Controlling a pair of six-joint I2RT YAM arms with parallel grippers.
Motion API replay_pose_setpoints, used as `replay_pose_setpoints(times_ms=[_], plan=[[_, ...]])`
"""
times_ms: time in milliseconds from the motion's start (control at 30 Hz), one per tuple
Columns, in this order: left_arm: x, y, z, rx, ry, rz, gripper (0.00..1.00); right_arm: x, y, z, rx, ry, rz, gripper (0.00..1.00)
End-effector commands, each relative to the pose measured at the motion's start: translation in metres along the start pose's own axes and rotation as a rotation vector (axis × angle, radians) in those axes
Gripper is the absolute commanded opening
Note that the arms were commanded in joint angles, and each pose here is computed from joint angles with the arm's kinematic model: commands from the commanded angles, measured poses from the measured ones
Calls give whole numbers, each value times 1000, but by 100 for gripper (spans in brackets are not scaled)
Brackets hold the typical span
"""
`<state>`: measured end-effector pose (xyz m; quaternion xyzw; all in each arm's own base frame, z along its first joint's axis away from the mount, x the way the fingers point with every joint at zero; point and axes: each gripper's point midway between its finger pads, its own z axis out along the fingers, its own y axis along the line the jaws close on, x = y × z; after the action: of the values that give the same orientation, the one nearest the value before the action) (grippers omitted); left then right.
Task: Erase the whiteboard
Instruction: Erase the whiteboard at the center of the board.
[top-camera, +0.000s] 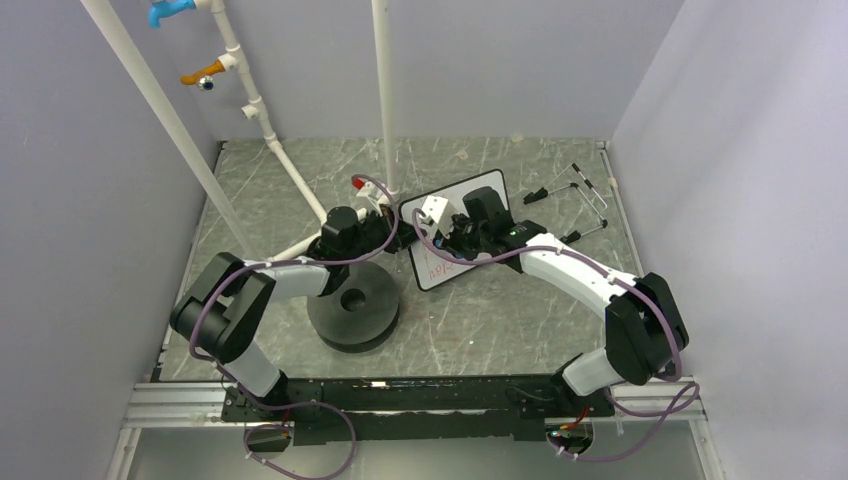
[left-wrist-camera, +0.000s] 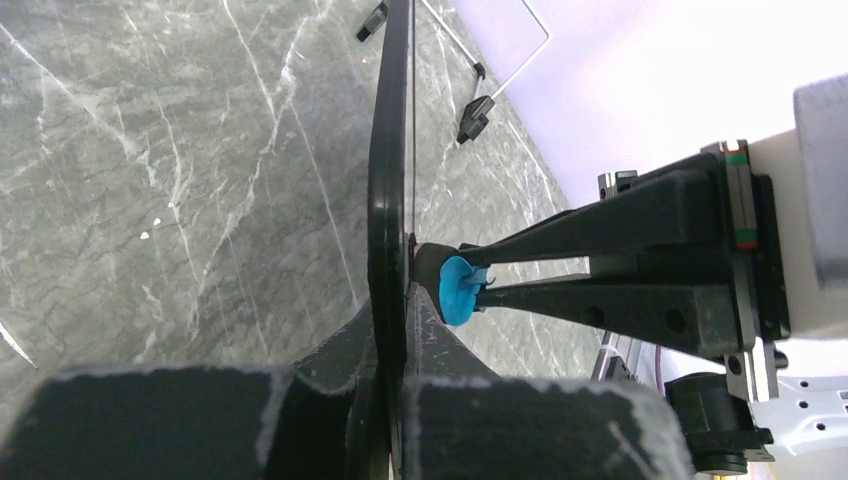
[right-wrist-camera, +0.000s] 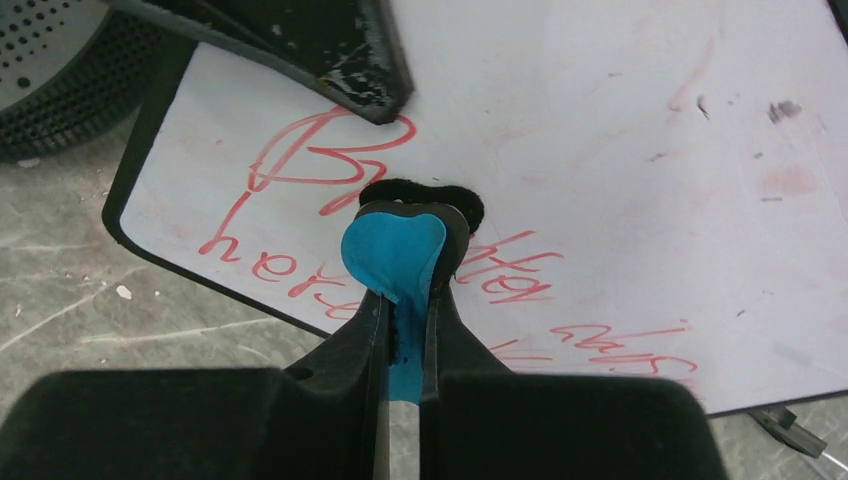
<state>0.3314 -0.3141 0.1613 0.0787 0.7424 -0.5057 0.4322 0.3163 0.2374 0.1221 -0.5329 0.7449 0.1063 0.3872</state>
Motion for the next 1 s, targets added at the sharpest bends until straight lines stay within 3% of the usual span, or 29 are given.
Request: replay_pose_setpoints(times_ms=[0, 233, 433, 567, 967], plan=[[-25, -45, -3, 173, -120, 71, 0, -25, -30, -5, 128, -69, 38, 0], [-39, -47, 5, 188, -182, 213, 0, -30, -26, -23, 68, -117, 41, 0], [-35, -32, 6, 114, -174, 405, 0, -27, -38, -84, -31, -211, 100, 0], [-25, -21, 13, 122, -194, 489, 0, -18, -23, -109, -94, -216, 88, 0], [0, -3, 20, 161, -256, 678, 3, 18, 15, -109, -206, -189, 133, 0]])
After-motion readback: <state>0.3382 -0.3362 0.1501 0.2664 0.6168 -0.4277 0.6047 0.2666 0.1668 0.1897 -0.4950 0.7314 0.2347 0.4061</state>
